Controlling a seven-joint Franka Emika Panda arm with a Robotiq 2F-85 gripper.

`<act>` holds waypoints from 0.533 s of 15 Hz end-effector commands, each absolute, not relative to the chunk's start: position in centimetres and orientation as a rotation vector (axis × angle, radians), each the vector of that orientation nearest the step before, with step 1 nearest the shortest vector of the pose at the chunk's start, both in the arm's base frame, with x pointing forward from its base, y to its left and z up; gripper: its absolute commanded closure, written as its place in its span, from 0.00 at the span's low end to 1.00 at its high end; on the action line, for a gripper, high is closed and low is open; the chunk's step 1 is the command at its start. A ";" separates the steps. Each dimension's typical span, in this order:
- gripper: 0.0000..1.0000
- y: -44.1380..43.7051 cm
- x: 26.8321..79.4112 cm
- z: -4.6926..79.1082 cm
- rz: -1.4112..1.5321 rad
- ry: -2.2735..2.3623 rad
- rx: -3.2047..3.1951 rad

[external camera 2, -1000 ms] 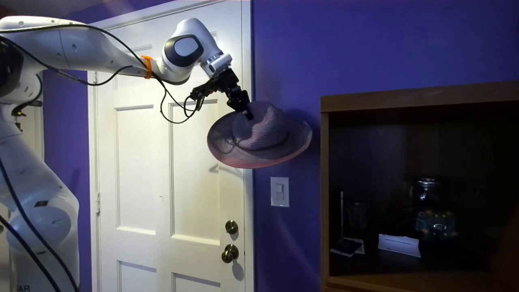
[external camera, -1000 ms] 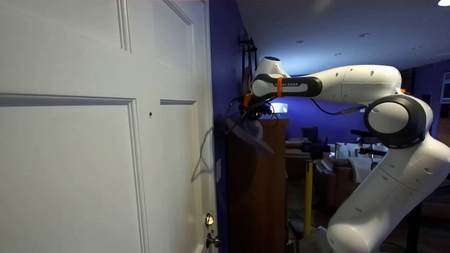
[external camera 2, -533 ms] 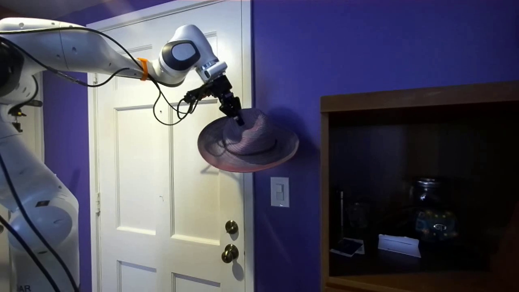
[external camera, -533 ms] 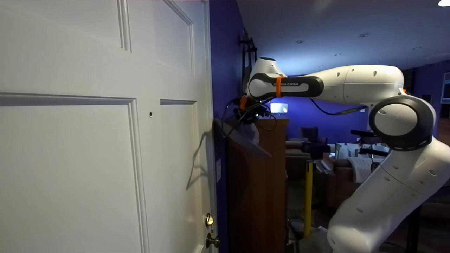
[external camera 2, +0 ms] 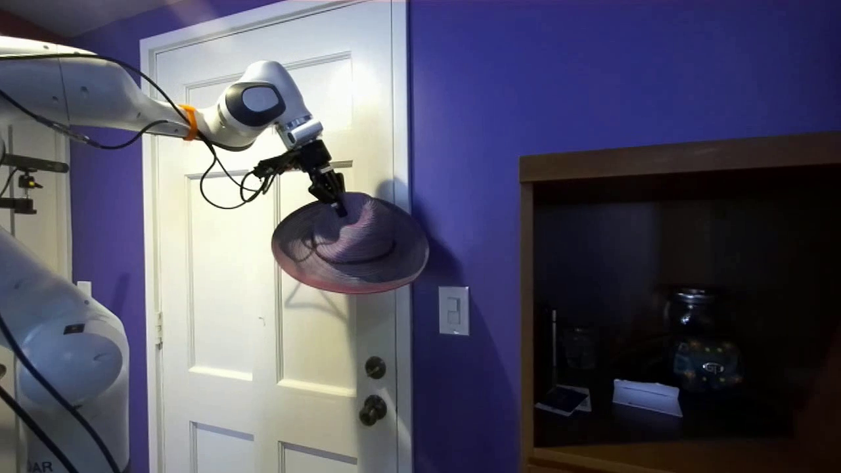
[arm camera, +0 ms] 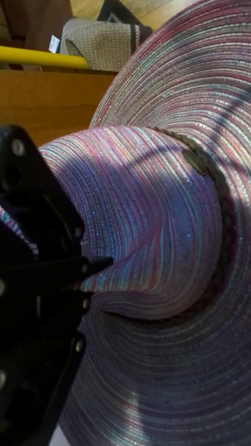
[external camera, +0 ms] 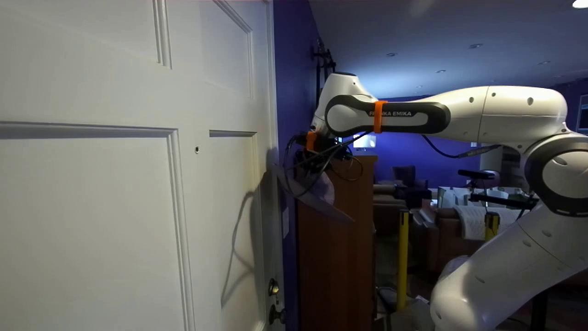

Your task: Remove the hat from on top of the cabinet and hang it on the door

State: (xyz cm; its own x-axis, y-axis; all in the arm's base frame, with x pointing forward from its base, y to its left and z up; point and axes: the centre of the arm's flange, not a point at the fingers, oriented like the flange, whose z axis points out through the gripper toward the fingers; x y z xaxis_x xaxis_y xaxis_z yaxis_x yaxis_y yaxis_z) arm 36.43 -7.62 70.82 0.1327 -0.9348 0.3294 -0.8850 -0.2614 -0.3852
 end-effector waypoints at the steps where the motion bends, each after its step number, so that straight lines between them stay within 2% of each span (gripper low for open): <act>1: 0.99 -3.2 35.2 67.9 -0.799 1.868 -2.180; 3: 0.96 -4.2 36.3 68.7 -0.771 1.879 -2.238; 8: 0.96 -2.8 36.2 67.2 -0.748 1.914 -2.215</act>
